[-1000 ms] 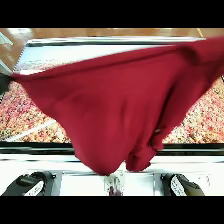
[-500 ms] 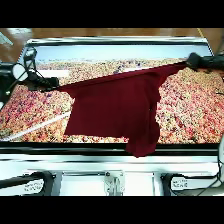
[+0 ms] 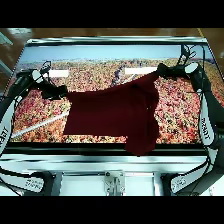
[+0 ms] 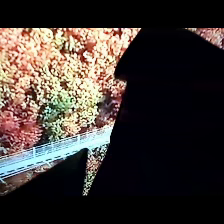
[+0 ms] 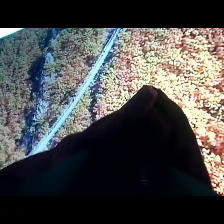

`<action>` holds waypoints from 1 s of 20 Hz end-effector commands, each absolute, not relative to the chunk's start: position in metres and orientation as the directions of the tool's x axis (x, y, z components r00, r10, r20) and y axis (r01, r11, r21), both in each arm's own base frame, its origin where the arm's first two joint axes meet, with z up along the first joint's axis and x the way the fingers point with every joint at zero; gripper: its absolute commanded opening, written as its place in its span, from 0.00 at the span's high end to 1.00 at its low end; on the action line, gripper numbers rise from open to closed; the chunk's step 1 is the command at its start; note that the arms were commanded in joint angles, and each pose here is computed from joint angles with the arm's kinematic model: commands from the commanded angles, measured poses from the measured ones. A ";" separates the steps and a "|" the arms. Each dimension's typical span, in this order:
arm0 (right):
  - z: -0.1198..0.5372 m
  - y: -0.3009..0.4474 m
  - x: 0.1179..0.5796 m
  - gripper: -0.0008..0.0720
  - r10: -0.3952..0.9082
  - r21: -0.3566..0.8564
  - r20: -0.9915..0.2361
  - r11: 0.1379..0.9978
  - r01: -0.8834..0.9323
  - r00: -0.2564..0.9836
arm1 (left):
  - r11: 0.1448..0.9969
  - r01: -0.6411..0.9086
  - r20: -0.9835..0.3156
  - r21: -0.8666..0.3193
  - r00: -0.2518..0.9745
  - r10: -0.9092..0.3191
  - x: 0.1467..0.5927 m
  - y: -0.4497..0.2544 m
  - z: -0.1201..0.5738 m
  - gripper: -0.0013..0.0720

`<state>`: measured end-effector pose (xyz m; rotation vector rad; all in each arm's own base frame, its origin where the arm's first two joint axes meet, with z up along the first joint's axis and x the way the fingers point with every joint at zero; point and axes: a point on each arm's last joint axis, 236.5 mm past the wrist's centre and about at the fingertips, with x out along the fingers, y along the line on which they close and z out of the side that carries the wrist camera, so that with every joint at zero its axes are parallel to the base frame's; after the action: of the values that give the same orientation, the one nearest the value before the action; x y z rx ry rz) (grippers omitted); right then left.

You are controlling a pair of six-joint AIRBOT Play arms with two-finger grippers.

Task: Fold the shirts.

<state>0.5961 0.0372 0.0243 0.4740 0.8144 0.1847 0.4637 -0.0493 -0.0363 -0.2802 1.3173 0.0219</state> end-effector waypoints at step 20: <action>0.038 -0.073 0.372 0.04 0.420 0.450 -0.892 0.859 0.246 0.166 | 0.690 -0.429 -0.798 -0.582 0.141 -0.586 0.283 -0.041 -0.120 0.02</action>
<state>0.3743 -0.0754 0.0458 0.5688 1.4088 0.1351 0.2695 -0.0442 -0.1132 -0.8610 1.5638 -0.1644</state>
